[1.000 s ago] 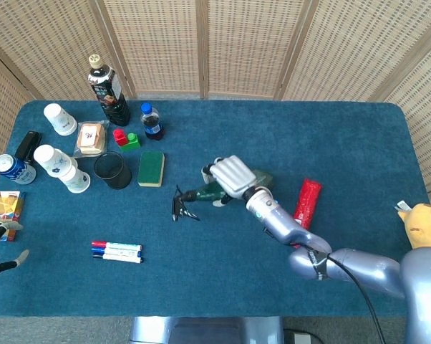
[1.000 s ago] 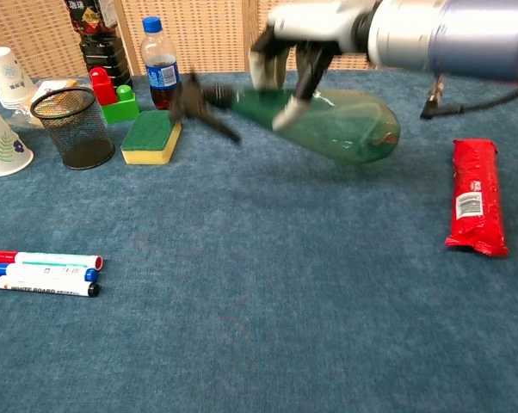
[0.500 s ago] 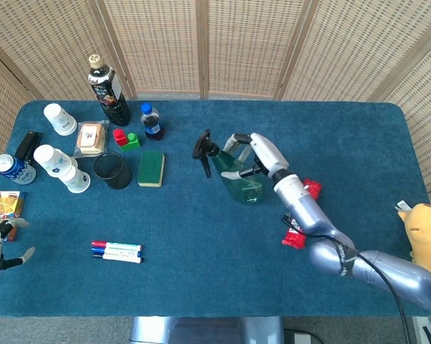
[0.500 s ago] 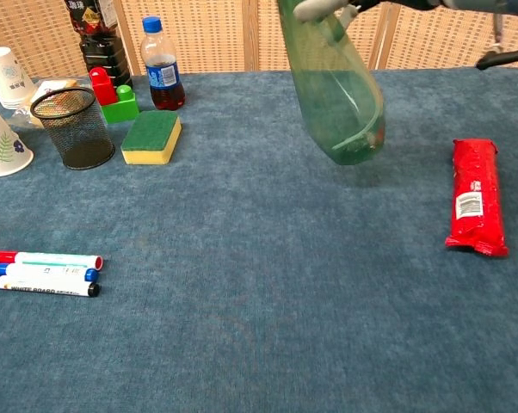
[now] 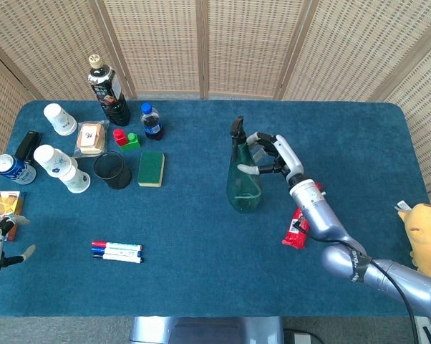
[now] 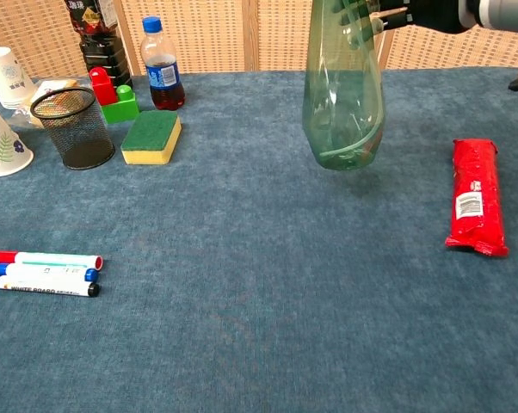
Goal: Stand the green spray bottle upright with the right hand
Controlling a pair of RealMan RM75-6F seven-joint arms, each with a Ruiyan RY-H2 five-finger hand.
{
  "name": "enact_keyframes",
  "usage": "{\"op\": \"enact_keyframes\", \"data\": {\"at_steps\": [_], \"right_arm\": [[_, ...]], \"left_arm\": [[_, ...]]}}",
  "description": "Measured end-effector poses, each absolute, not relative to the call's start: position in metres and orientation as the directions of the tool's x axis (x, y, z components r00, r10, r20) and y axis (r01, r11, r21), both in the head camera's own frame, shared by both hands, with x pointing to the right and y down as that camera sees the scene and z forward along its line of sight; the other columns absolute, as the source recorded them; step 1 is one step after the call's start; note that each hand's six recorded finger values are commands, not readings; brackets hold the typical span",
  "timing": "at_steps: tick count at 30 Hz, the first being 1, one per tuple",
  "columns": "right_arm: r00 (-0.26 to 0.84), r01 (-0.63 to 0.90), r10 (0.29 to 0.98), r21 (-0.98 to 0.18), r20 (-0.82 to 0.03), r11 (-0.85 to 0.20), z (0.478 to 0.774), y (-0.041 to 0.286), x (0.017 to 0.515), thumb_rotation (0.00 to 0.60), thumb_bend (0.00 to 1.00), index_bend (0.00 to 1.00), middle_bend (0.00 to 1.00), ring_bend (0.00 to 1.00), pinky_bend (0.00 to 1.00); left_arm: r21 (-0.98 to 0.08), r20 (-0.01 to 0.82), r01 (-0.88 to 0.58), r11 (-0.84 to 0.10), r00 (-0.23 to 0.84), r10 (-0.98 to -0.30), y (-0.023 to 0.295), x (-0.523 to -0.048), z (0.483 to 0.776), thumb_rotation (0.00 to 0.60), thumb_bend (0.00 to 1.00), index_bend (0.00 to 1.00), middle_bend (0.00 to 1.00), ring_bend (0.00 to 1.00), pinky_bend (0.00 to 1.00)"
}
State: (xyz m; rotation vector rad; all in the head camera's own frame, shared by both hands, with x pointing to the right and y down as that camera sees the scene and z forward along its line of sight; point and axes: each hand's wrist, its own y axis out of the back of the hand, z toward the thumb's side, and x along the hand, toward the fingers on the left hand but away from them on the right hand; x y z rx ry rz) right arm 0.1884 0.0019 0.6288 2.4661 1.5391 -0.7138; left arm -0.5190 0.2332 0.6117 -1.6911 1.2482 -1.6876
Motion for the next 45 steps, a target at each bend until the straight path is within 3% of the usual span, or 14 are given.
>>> {"op": "enact_keyframes", "data": {"at_steps": [4,16,45], "right_arm": [[0.349,0.887,0.823,-0.126,-0.448,-0.445,0.634,-0.001,0.19,0.6,0.24,0.58,0.51,0.36,0.5],[0.284,0.912,0.902,-0.197,-0.326,-0.359,0.641,0.006,0.206,0.6,0.24,0.58,0.51,0.36,0.5],[0.227,0.907,0.938,-0.295,-0.263,-0.302,0.669,0.038,0.237,0.6,0.23,0.57,0.51,0.35,0.46]], "left_arm": [[-0.824,0.545,-0.277,-0.494,-0.155,-0.824,0.232,-0.519,0.61,0.6,0.31,0.32,0.3,0.27,0.29],[-0.829,0.538,-0.264,-0.492,-0.136,-0.832,0.226,-0.511,0.604,0.6,0.31,0.32,0.3,0.27,0.26],[-0.834,0.531,-0.253,-0.491,-0.125,-0.838,0.226,-0.503,0.596,0.6,0.31,0.32,0.3,0.27,0.3]]}}
